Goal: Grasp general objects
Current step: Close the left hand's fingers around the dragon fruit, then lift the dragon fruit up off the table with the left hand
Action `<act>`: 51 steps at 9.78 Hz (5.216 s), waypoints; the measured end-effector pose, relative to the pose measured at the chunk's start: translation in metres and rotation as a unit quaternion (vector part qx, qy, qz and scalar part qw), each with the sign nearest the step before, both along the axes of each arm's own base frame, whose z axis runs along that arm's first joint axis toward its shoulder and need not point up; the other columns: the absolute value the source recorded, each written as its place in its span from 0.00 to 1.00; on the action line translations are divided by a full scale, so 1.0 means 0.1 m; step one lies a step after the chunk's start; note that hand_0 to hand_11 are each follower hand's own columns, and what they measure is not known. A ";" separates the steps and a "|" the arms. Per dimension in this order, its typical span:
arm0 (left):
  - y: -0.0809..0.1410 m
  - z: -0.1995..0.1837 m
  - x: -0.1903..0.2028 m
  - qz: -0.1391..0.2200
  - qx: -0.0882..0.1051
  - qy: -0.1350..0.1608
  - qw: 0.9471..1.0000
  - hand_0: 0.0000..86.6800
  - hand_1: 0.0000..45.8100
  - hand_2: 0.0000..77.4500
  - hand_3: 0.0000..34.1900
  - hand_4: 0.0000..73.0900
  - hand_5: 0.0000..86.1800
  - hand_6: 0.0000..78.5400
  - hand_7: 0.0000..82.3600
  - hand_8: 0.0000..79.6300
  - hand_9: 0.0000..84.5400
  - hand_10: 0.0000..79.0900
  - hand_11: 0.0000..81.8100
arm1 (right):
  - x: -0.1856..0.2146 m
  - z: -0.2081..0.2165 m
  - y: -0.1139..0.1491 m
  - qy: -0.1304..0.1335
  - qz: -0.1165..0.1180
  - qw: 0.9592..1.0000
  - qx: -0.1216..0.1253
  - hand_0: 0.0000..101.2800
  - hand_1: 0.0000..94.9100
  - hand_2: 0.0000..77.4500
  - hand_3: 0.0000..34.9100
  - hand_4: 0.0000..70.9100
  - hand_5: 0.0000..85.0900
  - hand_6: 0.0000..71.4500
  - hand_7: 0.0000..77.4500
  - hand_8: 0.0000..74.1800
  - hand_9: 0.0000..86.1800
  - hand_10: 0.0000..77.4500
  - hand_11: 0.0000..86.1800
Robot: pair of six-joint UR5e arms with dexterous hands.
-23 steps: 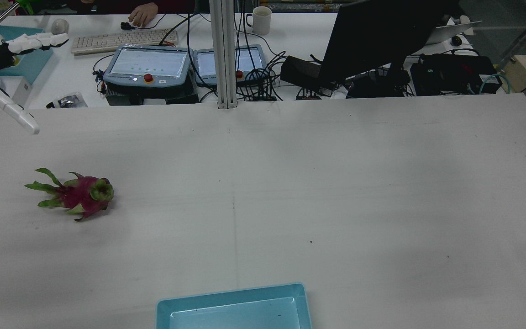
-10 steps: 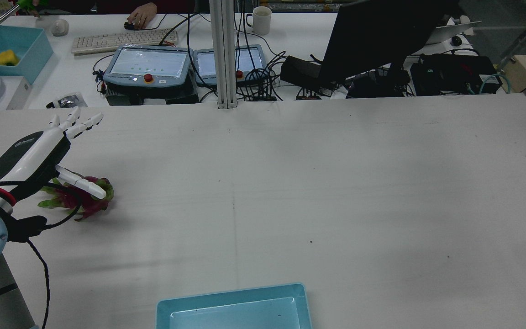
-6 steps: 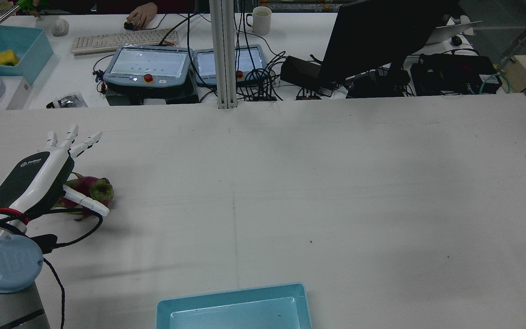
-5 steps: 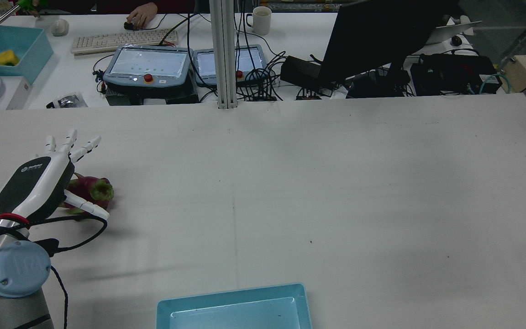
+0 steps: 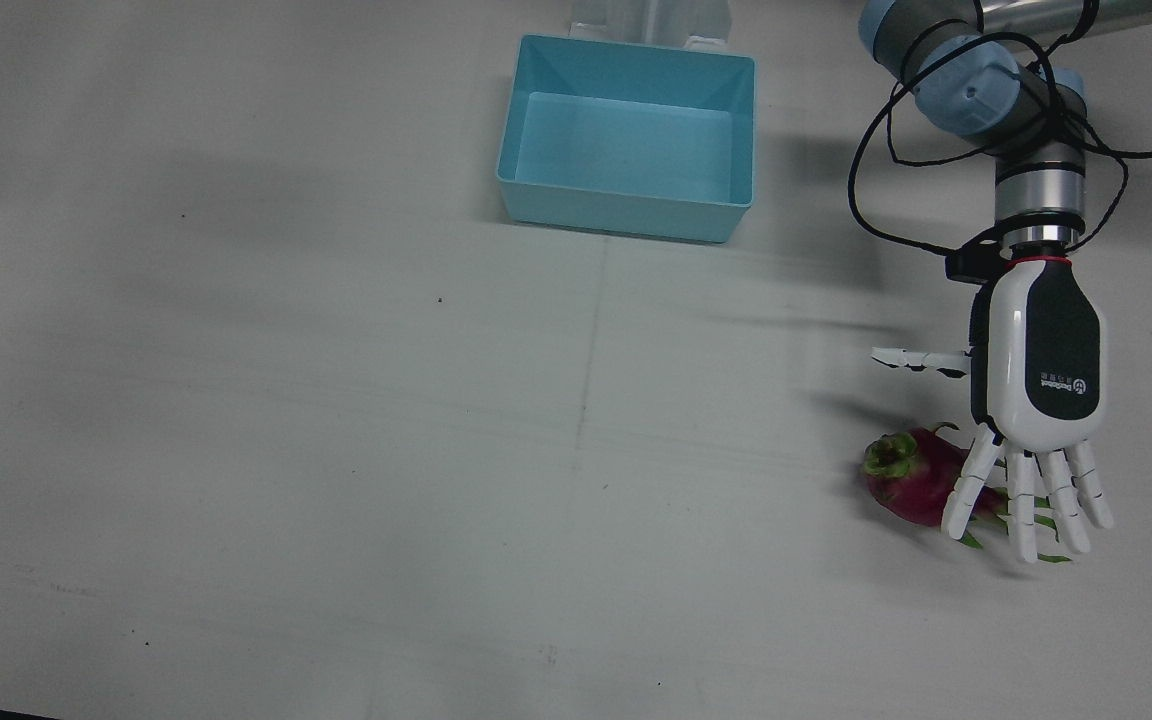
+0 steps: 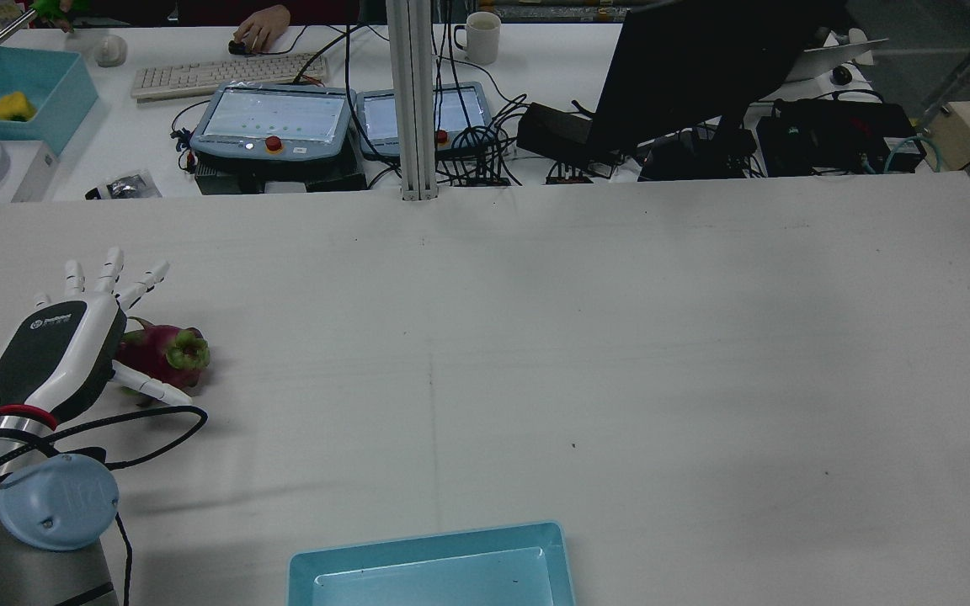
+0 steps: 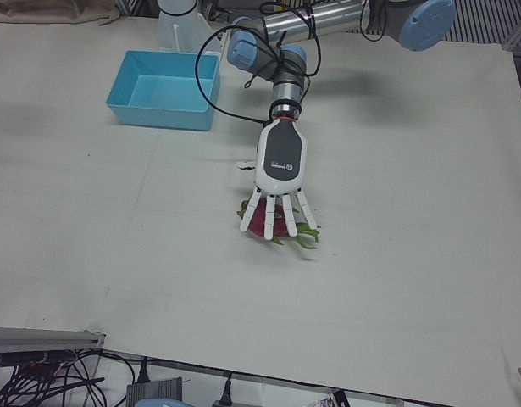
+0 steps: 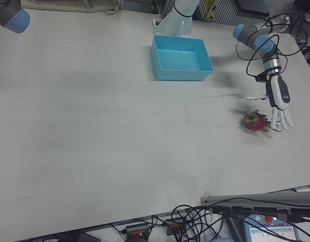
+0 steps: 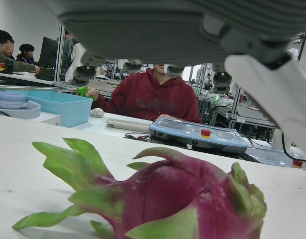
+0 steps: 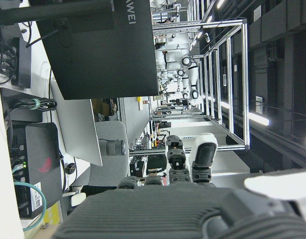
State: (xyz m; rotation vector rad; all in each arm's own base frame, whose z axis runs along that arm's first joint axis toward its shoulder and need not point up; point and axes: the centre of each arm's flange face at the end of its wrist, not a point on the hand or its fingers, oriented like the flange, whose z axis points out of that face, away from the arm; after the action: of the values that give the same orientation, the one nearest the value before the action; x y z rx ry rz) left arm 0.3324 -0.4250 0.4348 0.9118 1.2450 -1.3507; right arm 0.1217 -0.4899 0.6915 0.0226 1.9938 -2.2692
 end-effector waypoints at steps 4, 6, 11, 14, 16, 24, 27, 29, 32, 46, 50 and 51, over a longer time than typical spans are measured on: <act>-0.07 0.21 0.08 -0.005 -0.005 -0.010 1.000 0.61 0.00 0.04 0.75 0.08 0.03 0.01 0.03 0.01 0.01 0.17 0.01 | 0.00 0.01 0.00 0.000 0.000 1.000 -0.001 0.00 0.06 0.02 0.00 0.00 0.87 0.00 0.00 0.00 0.01 0.00 0.01; -0.09 0.24 0.12 -0.005 -0.004 -0.008 1.000 0.61 0.00 0.06 0.72 0.08 0.03 0.01 0.02 0.01 0.01 0.17 0.01 | 0.00 0.00 0.00 0.000 0.000 1.000 0.000 0.00 0.06 0.02 0.00 0.00 0.87 0.00 0.00 0.00 0.01 0.00 0.01; -0.16 0.38 0.31 -0.001 -0.003 -0.006 1.000 0.60 0.00 0.06 0.62 0.07 0.06 0.01 0.02 0.02 0.01 0.17 0.01 | 0.00 0.00 0.00 0.000 0.000 1.000 0.000 0.00 0.06 0.02 0.00 0.00 0.87 0.00 0.00 0.00 0.01 0.00 0.01; -0.20 0.53 0.38 -0.001 -0.003 -0.006 1.000 0.60 0.00 0.06 0.43 0.08 0.06 0.01 0.02 0.02 0.01 0.18 0.01 | 0.00 -0.01 0.00 0.000 0.000 1.000 0.001 0.00 0.06 0.02 0.00 0.00 0.87 0.00 0.00 0.00 0.01 0.00 0.01; -0.21 0.57 0.40 -0.001 -0.002 -0.006 1.000 0.60 0.00 0.06 0.38 0.08 0.06 0.01 0.03 0.02 0.01 0.18 0.01 | 0.01 -0.02 0.00 0.000 0.001 1.000 0.002 0.00 0.06 0.02 0.00 0.00 0.87 0.00 0.00 0.00 0.01 0.00 0.01; -0.23 0.53 0.46 0.000 0.000 -0.004 1.000 0.59 0.00 0.06 0.06 0.08 0.06 0.01 0.02 0.02 0.01 0.19 0.01 | 0.01 -0.02 0.00 0.001 0.000 1.000 0.002 0.00 0.06 0.02 0.00 0.00 0.87 0.00 0.00 0.00 0.01 0.00 0.01; -0.23 0.55 0.47 -0.001 0.000 -0.005 1.000 0.59 0.00 0.08 0.00 0.01 0.08 0.03 0.16 0.05 0.01 0.19 0.01 | 0.01 -0.02 0.00 0.001 0.000 1.000 0.002 0.00 0.06 0.02 0.00 0.00 0.87 0.00 0.00 0.00 0.01 0.00 0.01; -0.24 0.58 0.48 -0.001 0.000 -0.005 1.000 0.59 0.00 0.11 0.00 0.01 0.06 0.03 0.12 0.04 0.01 0.19 0.01 | 0.01 -0.02 0.00 0.001 0.001 1.000 0.002 0.00 0.06 0.02 0.00 0.00 0.87 0.00 0.00 0.00 0.01 0.00 0.01; -0.26 0.65 0.50 -0.003 0.000 -0.007 1.000 0.71 0.00 0.03 0.00 0.01 0.03 0.02 0.07 0.03 0.01 0.19 0.01 | 0.01 -0.02 0.00 0.001 0.000 1.000 0.002 0.00 0.06 0.02 0.00 0.00 0.87 0.00 0.00 0.00 0.01 0.00 0.01; -0.43 0.47 0.47 -0.033 0.006 0.000 0.999 0.61 0.00 0.53 0.00 0.47 0.30 0.33 0.72 0.54 0.55 0.16 0.70 | 0.01 -0.03 0.00 0.001 0.001 1.000 0.003 0.00 0.06 0.02 0.00 0.00 0.87 0.00 0.00 0.00 0.01 0.00 0.01; -0.84 -0.37 0.09 -0.083 0.027 0.070 0.994 0.57 0.00 0.54 0.00 0.49 0.32 0.40 0.72 0.61 0.59 0.12 0.85 | 0.02 -0.04 0.00 0.002 0.001 1.000 0.004 0.00 0.06 0.02 0.00 0.00 0.87 0.00 0.00 0.00 0.01 0.00 0.01; -0.93 -0.64 -0.03 -0.089 0.029 0.102 0.990 0.56 0.00 0.54 0.00 0.49 0.32 0.40 0.72 0.62 0.59 0.12 0.85 | 0.02 -0.04 0.00 0.002 0.001 1.000 0.004 0.00 0.06 0.02 0.00 0.00 0.87 0.00 0.00 0.00 0.01 0.00 0.01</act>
State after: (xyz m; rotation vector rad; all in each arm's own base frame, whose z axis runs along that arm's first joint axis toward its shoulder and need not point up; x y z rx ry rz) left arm 0.3299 -0.5183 0.3712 0.9626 1.3903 -1.5866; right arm 0.1237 -0.4901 0.6878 0.0166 2.0031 -2.2623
